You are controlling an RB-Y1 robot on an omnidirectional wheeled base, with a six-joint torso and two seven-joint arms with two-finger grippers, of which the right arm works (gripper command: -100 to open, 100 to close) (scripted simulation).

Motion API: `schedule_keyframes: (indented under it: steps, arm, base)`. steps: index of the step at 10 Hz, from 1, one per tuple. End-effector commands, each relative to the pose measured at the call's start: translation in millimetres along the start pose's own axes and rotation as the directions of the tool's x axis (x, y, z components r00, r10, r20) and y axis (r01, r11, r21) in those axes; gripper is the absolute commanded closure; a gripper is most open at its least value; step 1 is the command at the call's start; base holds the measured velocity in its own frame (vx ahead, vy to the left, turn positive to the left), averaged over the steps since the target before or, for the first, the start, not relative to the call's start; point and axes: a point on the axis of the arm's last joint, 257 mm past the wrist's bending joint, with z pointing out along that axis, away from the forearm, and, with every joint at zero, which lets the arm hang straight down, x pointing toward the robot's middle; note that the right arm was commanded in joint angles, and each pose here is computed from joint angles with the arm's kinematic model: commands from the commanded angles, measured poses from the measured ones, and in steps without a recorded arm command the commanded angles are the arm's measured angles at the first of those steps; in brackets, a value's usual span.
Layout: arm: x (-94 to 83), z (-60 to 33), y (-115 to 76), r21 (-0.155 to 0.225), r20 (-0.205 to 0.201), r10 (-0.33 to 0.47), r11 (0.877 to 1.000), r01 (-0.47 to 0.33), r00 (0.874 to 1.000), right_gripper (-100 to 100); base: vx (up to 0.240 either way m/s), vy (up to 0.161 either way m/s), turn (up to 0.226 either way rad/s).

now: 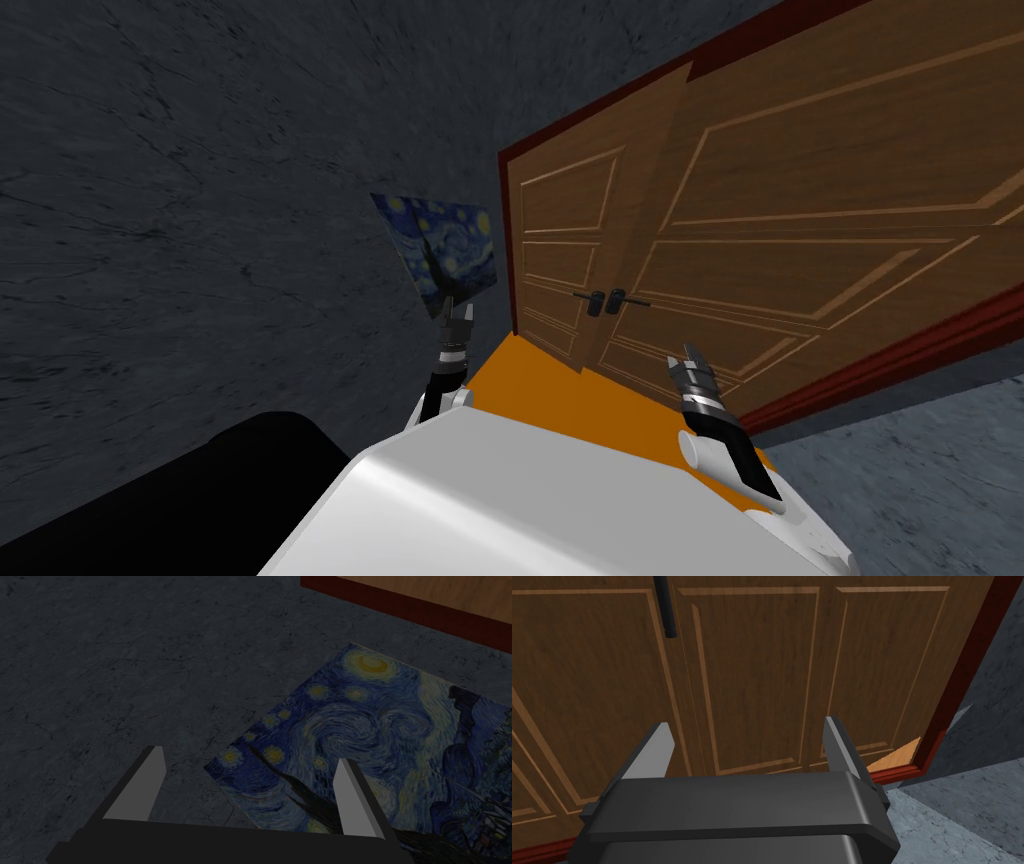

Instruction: Pull the door open

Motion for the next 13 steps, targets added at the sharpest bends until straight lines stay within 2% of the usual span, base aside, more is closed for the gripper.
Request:
schedule_keyframes:
  steps: [1,2,3,4,5,6,7,9,10,11,13]
  arm:
    - [-12.0,2.2,-10.2,0.024,0.018,-0.004,1.0,0.003,1.0,-100]
    - [-20.3,7.1,-11.4,0.028,0.029,-0.005,1.0,0.004,1.0,-100]
    - [-23.2,3.6,-19.3,0.046,0.034,-0.008,0.999,0.006,0.999,-100]
    - [-31.7,8.4,-20.3,0.05,0.046,-0.008,0.999,0.006,0.999,-100]
    - [-34.3,5.3,-26.8,0.065,0.051,-0.011,0.998,0.008,0.999,-100]
    - [-42.8,9.9,-27.4,0.068,0.063,-0.011,0.998,0.007,0.998,-100]
    - [-45.4,6.7,-33.9,0.083,0.068,-0.014,0.997,0.009,0.998,-100]
    - [-63.9,12.6,-39.1,0.099,0.096,-0.017,0.995,0.007,0.995,-100]
    - [-66.7,8.7,-46.0,0.116,0.102,-0.02,0.993,0.008,0.995,-100]
    - [-66.7,8.7,-46.0,0.116,0.102,-0.02,0.993,0.008,0.995,-100]
    - [-87.7,9.7,-56.3,0.146,0.137,-0.025,0.989,0.005,0.99,-100]
  base:
    - [0.053,-0.012,0.099]
    - [0.076,-0.014,0.137]
    - [0.058,-0.015,0.058]
    - [0.057,-0.016,0.096]
    - [0.048,-0.017,0.052]
    - [0.047,-0.021,0.087]
    - [0.043,-0.019,0.057]
    - [0.06,-0.014,0.127]
    - [0.059,-0.021,0.052]
    - [0.03,-0.008,-0.028]
    - [0.058,-0.016,0.119]
